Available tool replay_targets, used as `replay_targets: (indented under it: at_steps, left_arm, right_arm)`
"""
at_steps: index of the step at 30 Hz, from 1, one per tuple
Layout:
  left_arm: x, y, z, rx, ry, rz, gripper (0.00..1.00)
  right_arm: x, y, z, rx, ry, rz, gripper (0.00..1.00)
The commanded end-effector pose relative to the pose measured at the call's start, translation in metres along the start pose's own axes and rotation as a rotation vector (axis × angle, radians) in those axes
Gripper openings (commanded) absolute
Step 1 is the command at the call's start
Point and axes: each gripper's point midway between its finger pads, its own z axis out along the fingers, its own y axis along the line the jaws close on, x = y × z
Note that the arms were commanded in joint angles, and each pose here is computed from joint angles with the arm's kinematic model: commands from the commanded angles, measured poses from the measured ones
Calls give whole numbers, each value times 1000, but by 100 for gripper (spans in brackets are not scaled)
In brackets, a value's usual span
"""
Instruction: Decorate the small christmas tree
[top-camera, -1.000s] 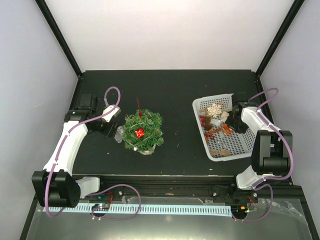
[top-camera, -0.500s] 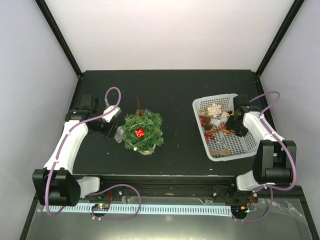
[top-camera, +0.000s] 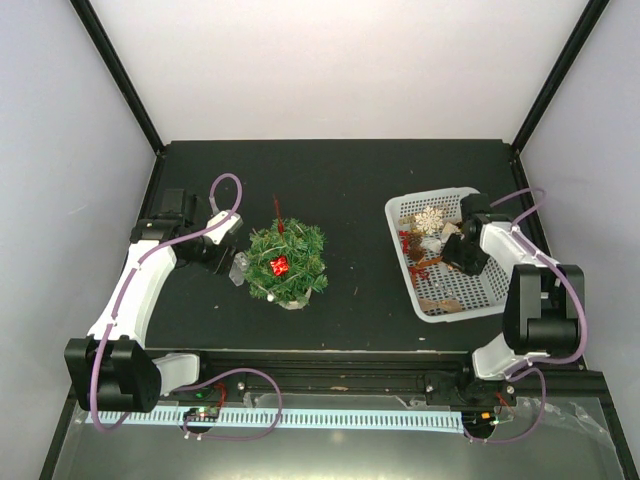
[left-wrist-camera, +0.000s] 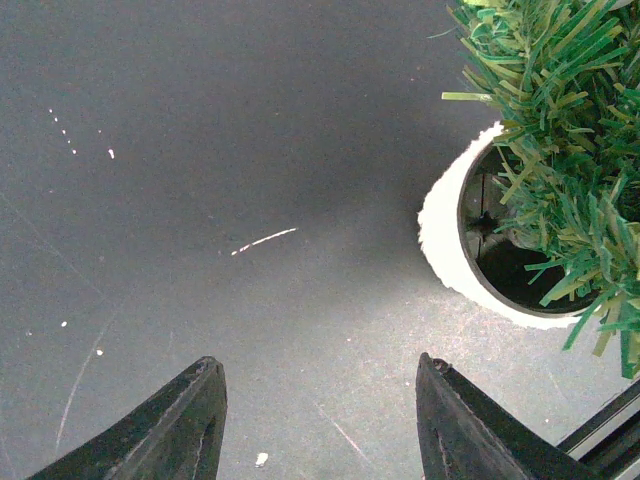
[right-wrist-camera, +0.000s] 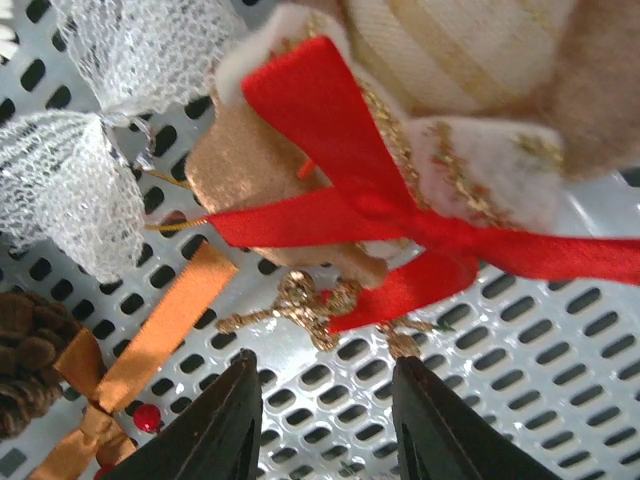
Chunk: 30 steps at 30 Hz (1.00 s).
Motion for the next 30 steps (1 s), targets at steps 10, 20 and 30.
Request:
replay_targets:
  at_steps: [10, 20, 30]
  left_arm:
    - [-4, -5, -11, -4, -33, 31, 53]
    - [-4, -6, -11, -1, -39, 34, 53]
    - [-5, -7, -13, 0, -42, 35, 53]
  right_arm:
    - [-21, 24, 23, -67, -9, 19, 37]
    - [-1, 17, 19, -85, 3, 1, 27]
    - [14, 15, 20, -112, 28, -12, 15]
